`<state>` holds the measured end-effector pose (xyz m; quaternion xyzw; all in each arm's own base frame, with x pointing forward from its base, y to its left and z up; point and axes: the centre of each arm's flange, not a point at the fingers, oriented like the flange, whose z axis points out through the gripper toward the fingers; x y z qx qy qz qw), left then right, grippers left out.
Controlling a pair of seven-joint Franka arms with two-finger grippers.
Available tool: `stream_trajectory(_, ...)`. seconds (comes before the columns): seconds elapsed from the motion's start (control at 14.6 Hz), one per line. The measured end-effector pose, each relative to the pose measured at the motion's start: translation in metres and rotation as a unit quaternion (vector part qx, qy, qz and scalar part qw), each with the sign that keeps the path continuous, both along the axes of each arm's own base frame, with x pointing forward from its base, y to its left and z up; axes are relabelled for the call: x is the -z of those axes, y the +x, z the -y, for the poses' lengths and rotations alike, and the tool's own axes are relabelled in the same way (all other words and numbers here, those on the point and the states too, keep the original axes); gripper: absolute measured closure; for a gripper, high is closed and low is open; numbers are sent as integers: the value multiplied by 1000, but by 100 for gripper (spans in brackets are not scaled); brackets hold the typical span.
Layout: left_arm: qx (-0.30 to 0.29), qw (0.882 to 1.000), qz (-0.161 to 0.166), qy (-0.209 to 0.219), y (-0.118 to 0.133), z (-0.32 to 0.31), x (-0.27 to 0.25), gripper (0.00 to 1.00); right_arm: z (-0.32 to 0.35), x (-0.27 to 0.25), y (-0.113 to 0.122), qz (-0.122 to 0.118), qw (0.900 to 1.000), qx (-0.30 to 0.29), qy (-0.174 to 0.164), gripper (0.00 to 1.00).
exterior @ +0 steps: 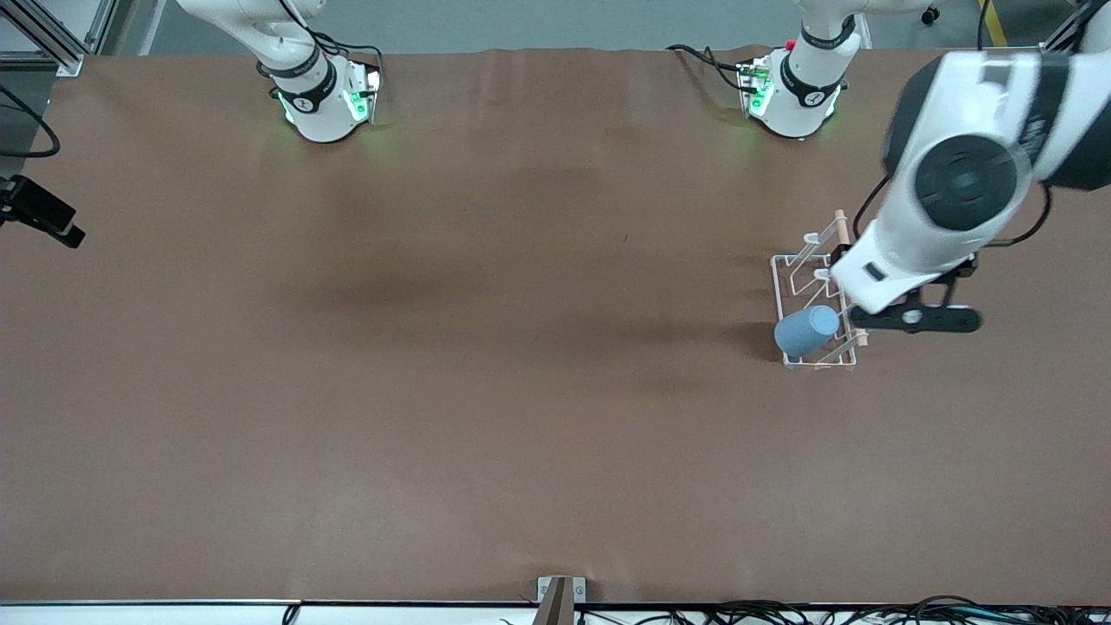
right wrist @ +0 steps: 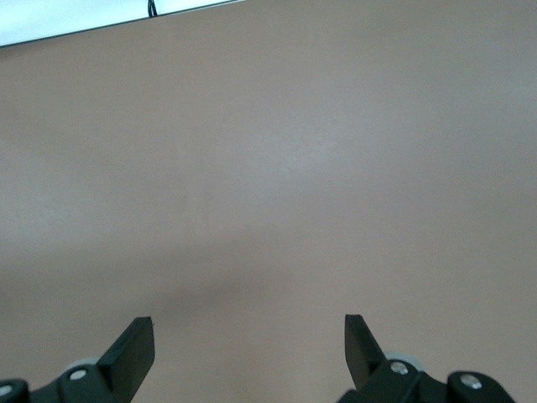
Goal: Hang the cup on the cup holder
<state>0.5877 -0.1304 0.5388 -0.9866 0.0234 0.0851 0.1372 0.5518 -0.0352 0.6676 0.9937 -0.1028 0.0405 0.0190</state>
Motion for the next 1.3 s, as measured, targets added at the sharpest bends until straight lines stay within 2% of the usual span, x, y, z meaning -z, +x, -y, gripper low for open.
stream_trajectory(0.21,-54,997,34,-46,-10,-35,-44,0,0,0,0,0,1000,0,0,0)
stream_trajectory(0.41,-91,989,63,-98,-31,-63,-88,0,1,0,0,0,1000,1,0,0)
stream_trajectory(0.62,-107,984,85,-111,-56,-87,-117,0,1,1,1,-1,1000,1,0,0)
stream_trajectory(0.89,-96,984,100,-115,-81,-95,-137,0,1,2,1,-2,1000,1,0,0)
stream_trajectory(1.1,-36,987,96,-123,-85,-125,-143,0,2,2,1,-2,1000,1,0,0)
stream_trajectory(1.3,-32,987,97,-125,-83,-143,-142,0,2,3,2,-2,1000,2,0,0)
